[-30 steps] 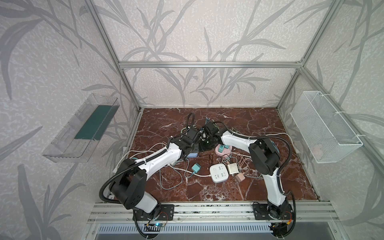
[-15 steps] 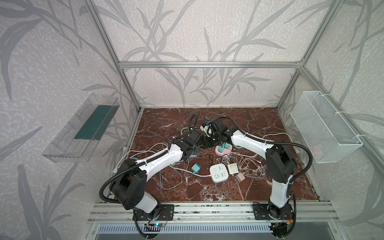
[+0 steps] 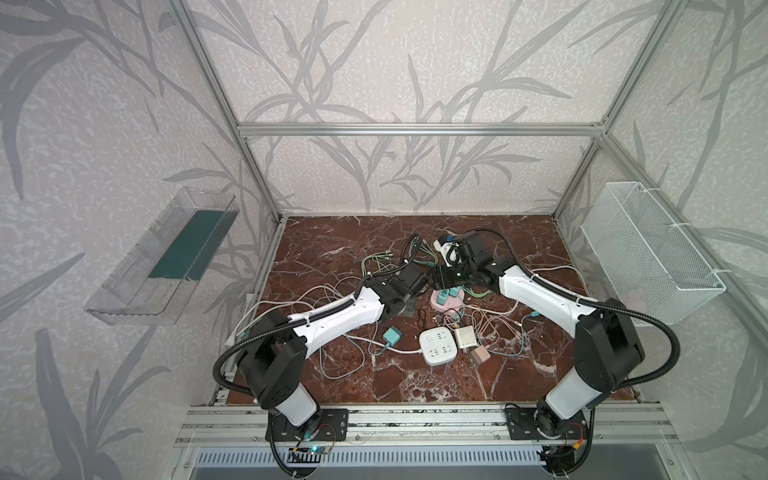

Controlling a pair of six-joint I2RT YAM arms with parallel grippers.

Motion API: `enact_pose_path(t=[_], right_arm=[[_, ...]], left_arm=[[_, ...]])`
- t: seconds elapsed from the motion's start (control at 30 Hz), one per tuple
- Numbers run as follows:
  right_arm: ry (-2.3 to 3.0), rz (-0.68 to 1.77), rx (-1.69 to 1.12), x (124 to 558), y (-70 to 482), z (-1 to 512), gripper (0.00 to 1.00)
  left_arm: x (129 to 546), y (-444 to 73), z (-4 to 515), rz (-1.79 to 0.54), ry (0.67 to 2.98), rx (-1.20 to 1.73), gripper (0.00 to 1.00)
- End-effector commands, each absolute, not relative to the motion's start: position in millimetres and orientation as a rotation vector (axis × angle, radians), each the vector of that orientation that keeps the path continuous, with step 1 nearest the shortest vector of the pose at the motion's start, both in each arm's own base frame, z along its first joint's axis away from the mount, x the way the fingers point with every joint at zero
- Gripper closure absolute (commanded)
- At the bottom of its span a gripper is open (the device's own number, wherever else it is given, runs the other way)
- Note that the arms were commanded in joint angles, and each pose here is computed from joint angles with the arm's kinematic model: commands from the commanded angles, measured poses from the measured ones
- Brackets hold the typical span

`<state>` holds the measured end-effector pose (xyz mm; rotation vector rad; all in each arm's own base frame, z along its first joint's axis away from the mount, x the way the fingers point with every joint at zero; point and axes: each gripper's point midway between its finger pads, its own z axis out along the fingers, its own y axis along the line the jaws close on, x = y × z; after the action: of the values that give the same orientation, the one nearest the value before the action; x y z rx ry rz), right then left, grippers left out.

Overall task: Pull the plug off the socket
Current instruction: 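Pull the green charger up out of the blue strip with the left gripper, then carry the green charger toward the robot, set it down, open left gripper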

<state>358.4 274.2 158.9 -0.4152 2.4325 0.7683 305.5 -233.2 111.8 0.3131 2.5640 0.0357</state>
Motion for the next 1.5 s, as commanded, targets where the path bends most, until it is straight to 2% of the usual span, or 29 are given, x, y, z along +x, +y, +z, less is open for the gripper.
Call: enact_pose_path(t=[0.0, 0.37, 0.97, 1.47], right_arm=[[2.337, 0.740, -0.361, 368, 262, 183, 0.36], [2.277, 0.726, -0.293, 373, 242, 199, 0.33], [2.309, 0.728, -0.233, 372, 228, 184, 0.33], [2.312, 0.733, -0.232, 371, 227, 184, 0.33]], left_arm=[[303, -231, 112, 0.118, 2.579, 0.345, 0.89], [296, -240, 88, 0.274, 2.633, 0.446, 0.89], [300, -245, 68, 0.432, 2.668, 0.502, 0.88], [300, -251, 60, 0.426, 2.694, 0.494, 0.53]])
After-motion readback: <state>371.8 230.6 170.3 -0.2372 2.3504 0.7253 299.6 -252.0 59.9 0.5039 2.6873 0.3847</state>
